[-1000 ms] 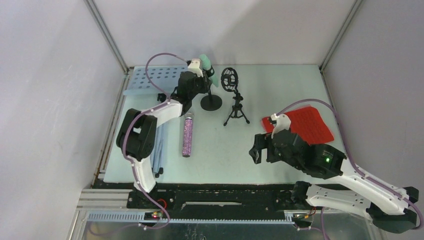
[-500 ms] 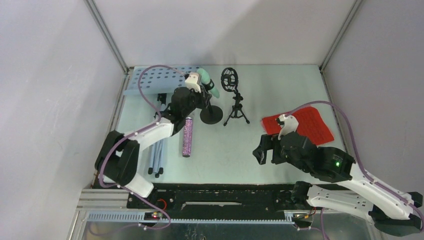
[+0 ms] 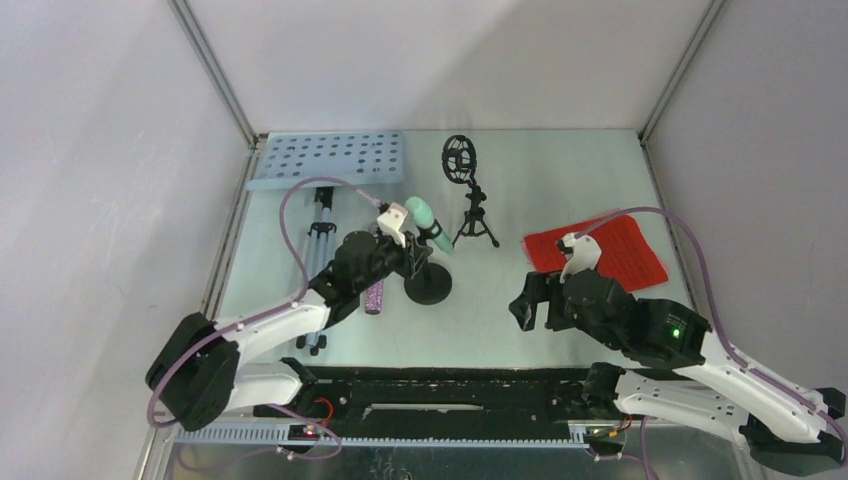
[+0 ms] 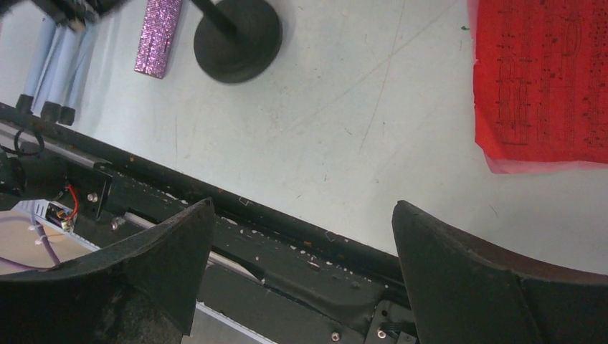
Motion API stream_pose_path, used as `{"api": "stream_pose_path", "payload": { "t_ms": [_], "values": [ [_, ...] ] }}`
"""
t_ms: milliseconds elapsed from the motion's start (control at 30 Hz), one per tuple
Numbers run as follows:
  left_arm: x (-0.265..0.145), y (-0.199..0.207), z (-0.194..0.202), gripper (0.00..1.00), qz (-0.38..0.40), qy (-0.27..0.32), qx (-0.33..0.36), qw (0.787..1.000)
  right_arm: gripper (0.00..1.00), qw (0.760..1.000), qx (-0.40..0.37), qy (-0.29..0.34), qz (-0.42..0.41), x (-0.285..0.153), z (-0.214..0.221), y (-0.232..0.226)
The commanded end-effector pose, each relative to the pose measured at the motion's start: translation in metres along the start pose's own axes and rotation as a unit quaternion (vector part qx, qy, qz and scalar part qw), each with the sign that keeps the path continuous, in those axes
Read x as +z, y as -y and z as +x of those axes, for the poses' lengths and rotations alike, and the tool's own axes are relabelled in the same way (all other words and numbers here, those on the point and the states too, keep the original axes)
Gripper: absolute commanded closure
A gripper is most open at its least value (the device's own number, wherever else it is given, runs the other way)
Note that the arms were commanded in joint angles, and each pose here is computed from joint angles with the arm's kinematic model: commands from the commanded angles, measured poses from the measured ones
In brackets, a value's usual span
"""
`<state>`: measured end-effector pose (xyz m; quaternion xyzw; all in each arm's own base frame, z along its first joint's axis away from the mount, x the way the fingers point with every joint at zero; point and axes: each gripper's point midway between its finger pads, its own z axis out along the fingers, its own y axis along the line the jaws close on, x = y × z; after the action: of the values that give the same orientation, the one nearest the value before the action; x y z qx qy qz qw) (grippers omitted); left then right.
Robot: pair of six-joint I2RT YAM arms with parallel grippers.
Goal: Pack up the instrument practice props
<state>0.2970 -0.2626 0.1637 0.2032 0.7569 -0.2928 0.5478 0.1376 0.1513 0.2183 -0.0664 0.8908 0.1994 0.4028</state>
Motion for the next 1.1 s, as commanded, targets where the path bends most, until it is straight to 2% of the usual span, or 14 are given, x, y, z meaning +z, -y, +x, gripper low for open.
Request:
{"api": "stream_pose_path", "payload": {
  "t_ms": [0, 233, 433, 733, 833, 1000, 1067],
  "values": [
    [-0.024, 0.043, -0.048, 1.00, 0.079, 0.111, 0.037, 0.990, 0.00, 0.998, 0.024, 0.051, -0.020, -0.003, -0.019, -0.005],
    [-0.046, 0.094, -0.024, 1.00, 0.192, 0.123, 0.082, 0.970, 0.04, 0.987, 0.041, 0.149, -0.036, -0.014, -0.048, 0.000],
    [-0.045, 0.130, -0.010, 1.00, 0.275, 0.105, 0.091, 0.951, 0.01, 0.970, -0.019, 0.217, -0.110, -0.018, -0.064, -0.022],
    [-0.037, 0.145, 0.008, 1.00, 0.295, 0.094, 0.101, 0.946, 0.00, 0.924, -0.179, 0.256, -0.221, -0.012, -0.056, -0.086],
    [-0.035, 0.145, 0.012, 1.00, 0.296, 0.089, 0.105, 0.945, 0.01, 0.918, -0.210, 0.255, -0.221, -0.001, -0.054, -0.100],
    [-0.034, 0.150, 0.021, 1.00, 0.312, 0.075, 0.107, 0.941, 0.12, 0.905, -0.269, 0.262, -0.200, 0.021, -0.054, -0.113],
    [-0.034, 0.151, 0.024, 1.00, 0.315, 0.071, 0.106, 0.940, 0.14, 0.902, -0.276, 0.277, -0.184, 0.027, -0.061, -0.115]
  ]
}}
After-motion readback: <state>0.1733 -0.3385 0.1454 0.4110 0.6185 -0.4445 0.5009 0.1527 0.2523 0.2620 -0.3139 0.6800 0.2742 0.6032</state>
